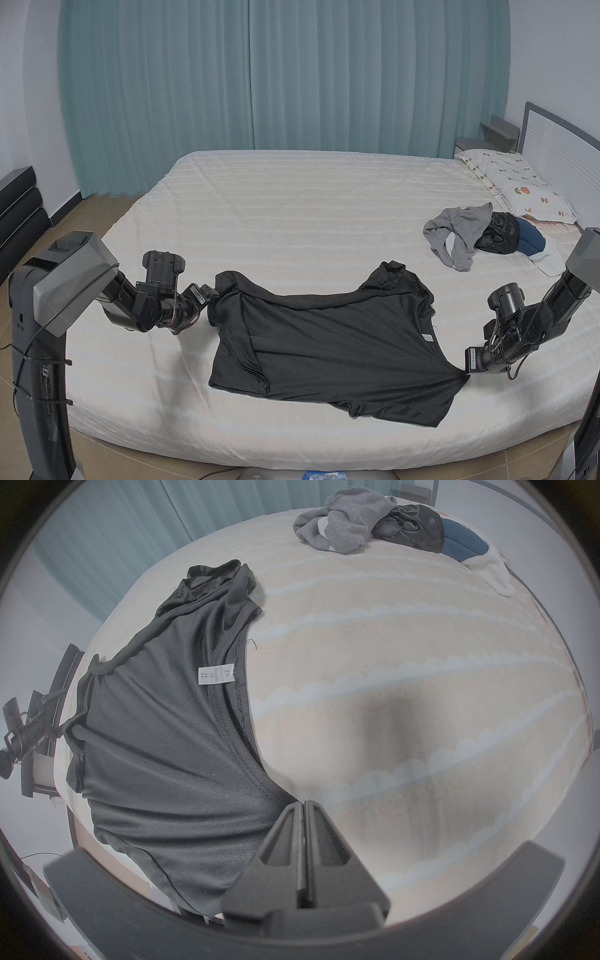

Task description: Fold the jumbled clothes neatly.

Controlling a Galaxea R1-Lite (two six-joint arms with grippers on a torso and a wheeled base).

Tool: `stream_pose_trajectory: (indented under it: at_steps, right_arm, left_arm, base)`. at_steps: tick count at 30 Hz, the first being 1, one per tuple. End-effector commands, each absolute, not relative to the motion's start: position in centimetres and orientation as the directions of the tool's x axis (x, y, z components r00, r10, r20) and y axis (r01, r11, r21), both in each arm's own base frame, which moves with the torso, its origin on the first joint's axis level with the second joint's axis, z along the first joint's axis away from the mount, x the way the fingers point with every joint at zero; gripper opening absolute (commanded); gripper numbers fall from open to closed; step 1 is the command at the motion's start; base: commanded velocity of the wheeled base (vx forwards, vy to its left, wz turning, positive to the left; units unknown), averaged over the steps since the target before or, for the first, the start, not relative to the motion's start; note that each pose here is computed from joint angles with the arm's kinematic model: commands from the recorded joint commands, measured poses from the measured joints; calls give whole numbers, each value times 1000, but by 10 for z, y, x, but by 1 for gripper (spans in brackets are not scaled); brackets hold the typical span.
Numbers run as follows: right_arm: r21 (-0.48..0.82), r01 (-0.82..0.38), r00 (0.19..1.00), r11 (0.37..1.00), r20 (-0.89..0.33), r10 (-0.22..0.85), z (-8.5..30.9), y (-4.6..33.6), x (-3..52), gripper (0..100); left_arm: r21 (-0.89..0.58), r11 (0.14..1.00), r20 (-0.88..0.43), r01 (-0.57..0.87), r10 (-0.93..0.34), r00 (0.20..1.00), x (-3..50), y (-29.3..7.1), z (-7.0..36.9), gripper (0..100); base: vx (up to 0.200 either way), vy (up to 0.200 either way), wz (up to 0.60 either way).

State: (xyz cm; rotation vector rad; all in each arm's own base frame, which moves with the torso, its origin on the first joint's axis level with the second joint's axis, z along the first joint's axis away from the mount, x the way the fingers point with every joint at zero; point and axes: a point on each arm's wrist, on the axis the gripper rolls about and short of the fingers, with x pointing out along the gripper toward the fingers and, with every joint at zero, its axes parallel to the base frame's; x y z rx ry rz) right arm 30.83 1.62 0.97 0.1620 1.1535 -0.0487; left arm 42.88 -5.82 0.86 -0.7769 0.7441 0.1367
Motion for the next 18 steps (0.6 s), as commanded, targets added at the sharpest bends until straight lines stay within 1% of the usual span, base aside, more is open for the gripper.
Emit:
stream_pose_trajectory:
  at_steps: [1, 2, 3, 6, 12, 15, 18]
  right_arm:
    - [118, 132, 425, 984, -904, 51, 23, 21, 292, 0]
    - [122, 136, 433, 983, -900, 52, 25, 22, 292, 0]
    - [140, 141, 464, 980, -884, 60, 31, 26, 292, 100]
    - [209, 166, 507, 964, -856, 98, 41, 38, 292, 100]
    - [292, 155, 522, 944, -835, 172, 50, 56, 280, 100]
    - [326, 168, 539, 930, -821, 191, 48, 62, 275, 100]
    - [371, 181, 577, 911, -790, 208, 47, 67, 274, 100]
  left_arm:
    - [-622, 706, -645, -338, -218, 732, 388, -55, 41, 100]
    - [-622, 706, -647, -338, -221, 730, 384, -55, 40, 100]
    - [-620, 707, -654, -341, -224, 723, 376, -54, 38, 100]
    - [-622, 710, -652, -331, -234, 721, 360, -58, 32, 100]
    - [-630, 717, -644, -297, -269, 716, 333, -71, 28, 100]
    - [-641, 711, -640, -289, -287, 713, 329, -82, 28, 100]
    - [-645, 717, -634, -265, -309, 709, 329, -92, 30, 100]
  base:
    - [0, 0, 0]
    - [0, 0, 0]
    - [0, 0, 0]
    - [0, 0, 0]
    - [0, 0, 0]
    - [0, 0, 0]
    - [0, 0, 0]
